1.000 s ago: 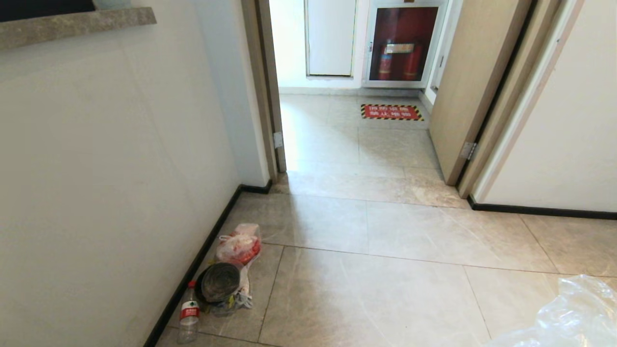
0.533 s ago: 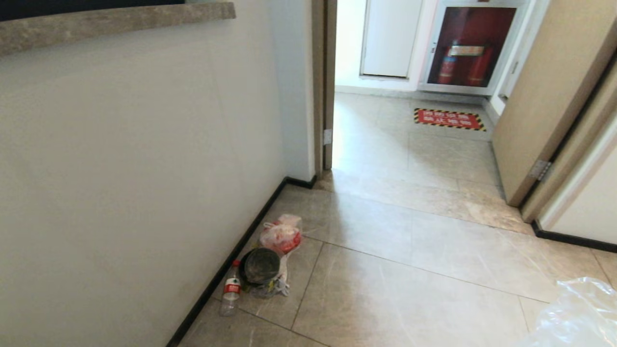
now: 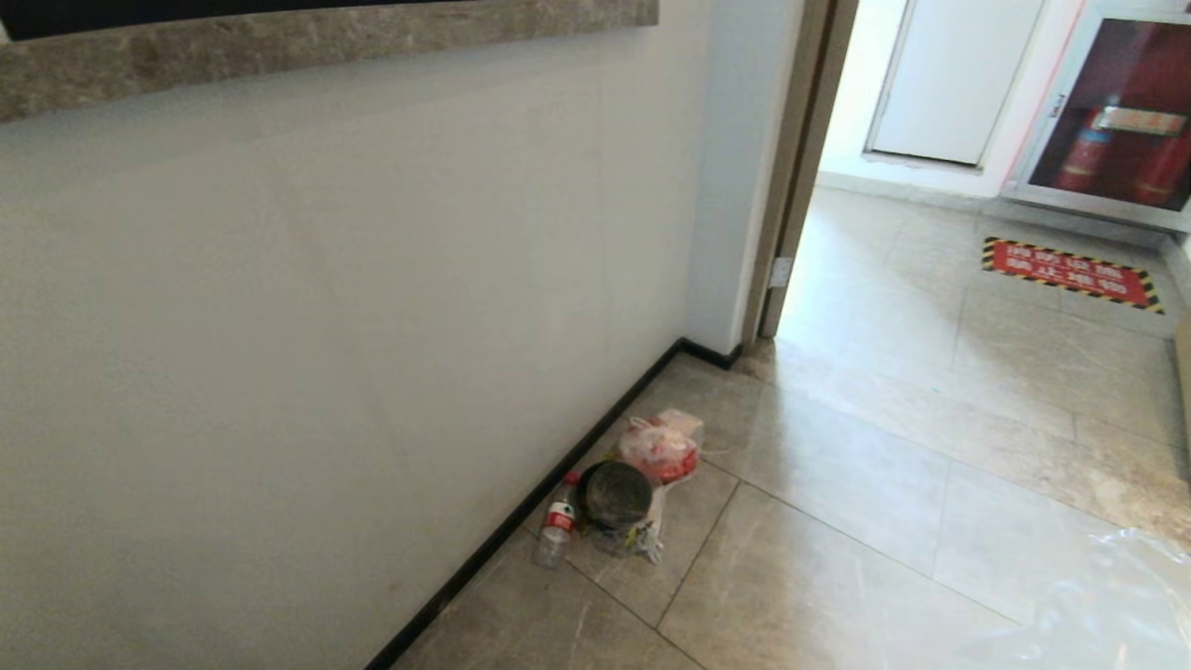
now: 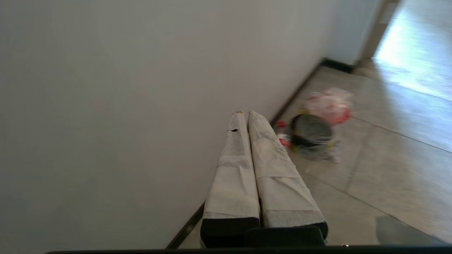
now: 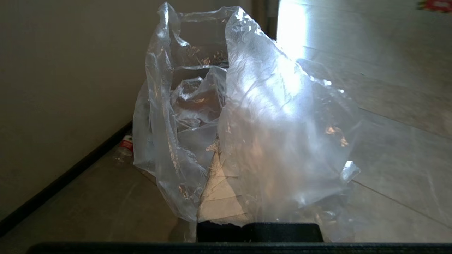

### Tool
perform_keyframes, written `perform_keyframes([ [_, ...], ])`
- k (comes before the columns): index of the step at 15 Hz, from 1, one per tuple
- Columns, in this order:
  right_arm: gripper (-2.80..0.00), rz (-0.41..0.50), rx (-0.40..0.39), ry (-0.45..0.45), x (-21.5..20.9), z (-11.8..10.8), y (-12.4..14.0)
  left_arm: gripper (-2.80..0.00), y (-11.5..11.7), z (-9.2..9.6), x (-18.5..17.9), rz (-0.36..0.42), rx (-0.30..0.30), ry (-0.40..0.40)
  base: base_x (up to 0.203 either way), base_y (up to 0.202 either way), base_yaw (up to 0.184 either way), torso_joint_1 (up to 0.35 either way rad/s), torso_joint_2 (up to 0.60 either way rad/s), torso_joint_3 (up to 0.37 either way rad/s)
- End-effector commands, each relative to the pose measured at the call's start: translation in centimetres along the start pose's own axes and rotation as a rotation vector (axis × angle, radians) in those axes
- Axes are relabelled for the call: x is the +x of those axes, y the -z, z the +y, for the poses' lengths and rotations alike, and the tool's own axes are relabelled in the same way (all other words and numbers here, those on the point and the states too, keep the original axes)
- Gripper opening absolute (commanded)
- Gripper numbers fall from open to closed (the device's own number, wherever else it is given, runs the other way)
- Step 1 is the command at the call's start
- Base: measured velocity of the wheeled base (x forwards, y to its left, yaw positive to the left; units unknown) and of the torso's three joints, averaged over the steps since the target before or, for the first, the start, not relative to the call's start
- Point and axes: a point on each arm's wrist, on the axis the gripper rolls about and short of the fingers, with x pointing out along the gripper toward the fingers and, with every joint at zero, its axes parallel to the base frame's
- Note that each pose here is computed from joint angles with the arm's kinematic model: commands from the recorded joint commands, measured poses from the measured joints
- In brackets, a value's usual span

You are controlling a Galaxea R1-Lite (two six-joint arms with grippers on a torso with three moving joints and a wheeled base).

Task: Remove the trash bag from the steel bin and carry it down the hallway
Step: Put the trash bag at the door

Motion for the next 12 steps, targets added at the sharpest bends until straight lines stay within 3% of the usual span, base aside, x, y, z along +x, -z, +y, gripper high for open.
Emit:
perform_keyframes([
  [1, -2.8, 0.0, 0.0, 0.0, 0.02, 0.0, 0.02, -2.8, 0.0, 0.0, 0.0, 0.0, 0.0, 0.0, -0.005, -0.013, 0.166, 0.002, 0.0, 0.002],
  [12, -2.8, -0.002, 0.002, 0.0, 0.01, -0.01, 0.02, -2.8, 0.0, 0.0, 0.0, 0.0, 0.0, 0.0, -0.003, -0.012, 0.173, 0.001, 0.0, 0.002],
])
